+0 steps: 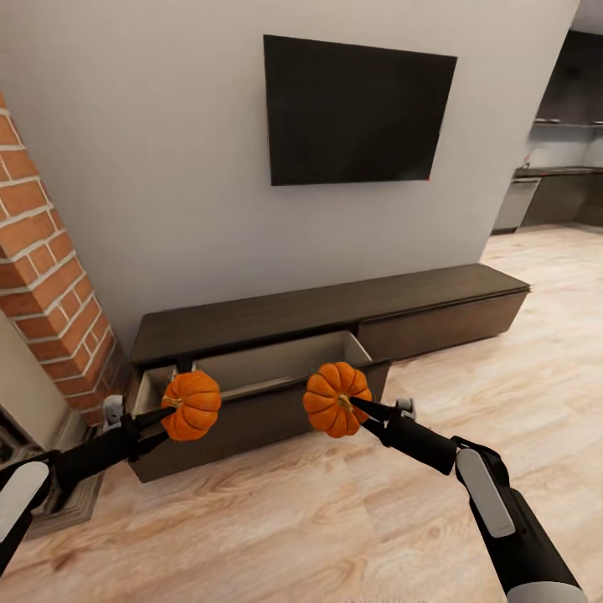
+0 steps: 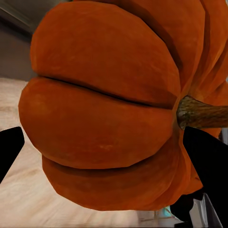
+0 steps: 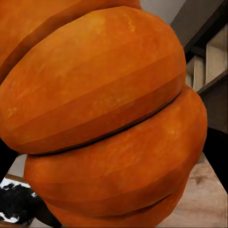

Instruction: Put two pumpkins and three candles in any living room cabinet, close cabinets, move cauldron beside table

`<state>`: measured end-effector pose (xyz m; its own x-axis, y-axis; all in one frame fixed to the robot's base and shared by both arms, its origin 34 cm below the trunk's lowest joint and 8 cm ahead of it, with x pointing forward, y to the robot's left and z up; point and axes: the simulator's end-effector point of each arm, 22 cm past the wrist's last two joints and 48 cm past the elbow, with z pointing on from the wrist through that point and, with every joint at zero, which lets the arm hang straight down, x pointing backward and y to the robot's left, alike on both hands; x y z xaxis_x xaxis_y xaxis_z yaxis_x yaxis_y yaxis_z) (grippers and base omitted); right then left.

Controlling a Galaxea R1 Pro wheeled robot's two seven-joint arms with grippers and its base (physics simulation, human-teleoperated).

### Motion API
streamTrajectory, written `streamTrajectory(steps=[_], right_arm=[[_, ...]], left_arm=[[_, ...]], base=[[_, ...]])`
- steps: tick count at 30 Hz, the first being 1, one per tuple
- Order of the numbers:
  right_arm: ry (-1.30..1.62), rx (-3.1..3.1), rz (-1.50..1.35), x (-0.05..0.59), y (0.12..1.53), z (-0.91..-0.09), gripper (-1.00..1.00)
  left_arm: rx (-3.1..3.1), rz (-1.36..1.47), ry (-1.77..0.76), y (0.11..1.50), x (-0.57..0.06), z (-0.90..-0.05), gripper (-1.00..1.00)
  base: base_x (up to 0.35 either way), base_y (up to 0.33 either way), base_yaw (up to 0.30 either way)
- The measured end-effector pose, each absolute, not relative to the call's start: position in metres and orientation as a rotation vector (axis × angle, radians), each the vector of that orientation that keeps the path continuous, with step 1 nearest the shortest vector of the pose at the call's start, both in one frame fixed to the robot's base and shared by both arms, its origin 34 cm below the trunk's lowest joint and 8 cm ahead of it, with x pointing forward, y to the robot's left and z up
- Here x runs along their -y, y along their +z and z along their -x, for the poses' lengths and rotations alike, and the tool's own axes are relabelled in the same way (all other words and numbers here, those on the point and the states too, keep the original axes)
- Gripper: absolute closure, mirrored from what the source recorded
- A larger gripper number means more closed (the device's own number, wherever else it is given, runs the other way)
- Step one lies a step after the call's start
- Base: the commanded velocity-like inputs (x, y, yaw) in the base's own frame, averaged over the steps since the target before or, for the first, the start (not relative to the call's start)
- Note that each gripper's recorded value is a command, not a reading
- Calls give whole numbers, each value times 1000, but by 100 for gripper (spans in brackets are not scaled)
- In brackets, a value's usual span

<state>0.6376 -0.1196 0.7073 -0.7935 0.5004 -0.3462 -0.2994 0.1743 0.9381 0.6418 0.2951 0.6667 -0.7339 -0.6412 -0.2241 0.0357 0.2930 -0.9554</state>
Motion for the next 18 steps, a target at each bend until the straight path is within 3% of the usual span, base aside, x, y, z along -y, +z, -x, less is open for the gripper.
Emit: streamTrajectory(steps=[5,11,18], right_arm=[[1678,-1848,-184,119,707,-637,100],[1675,-1838,-172,119,712,-638,100],[1625,-1784,-88,118,742,-640,100]], left_arm=[[-1977,538,-1479,666,-295,-642,100],[-1981,537,-1475,665,-294,-641,100],[-1982,539,-1468,664,-295,-642,100]], base=[[0,-285,-249],[19,-284,-38],[266,-61,-2]])
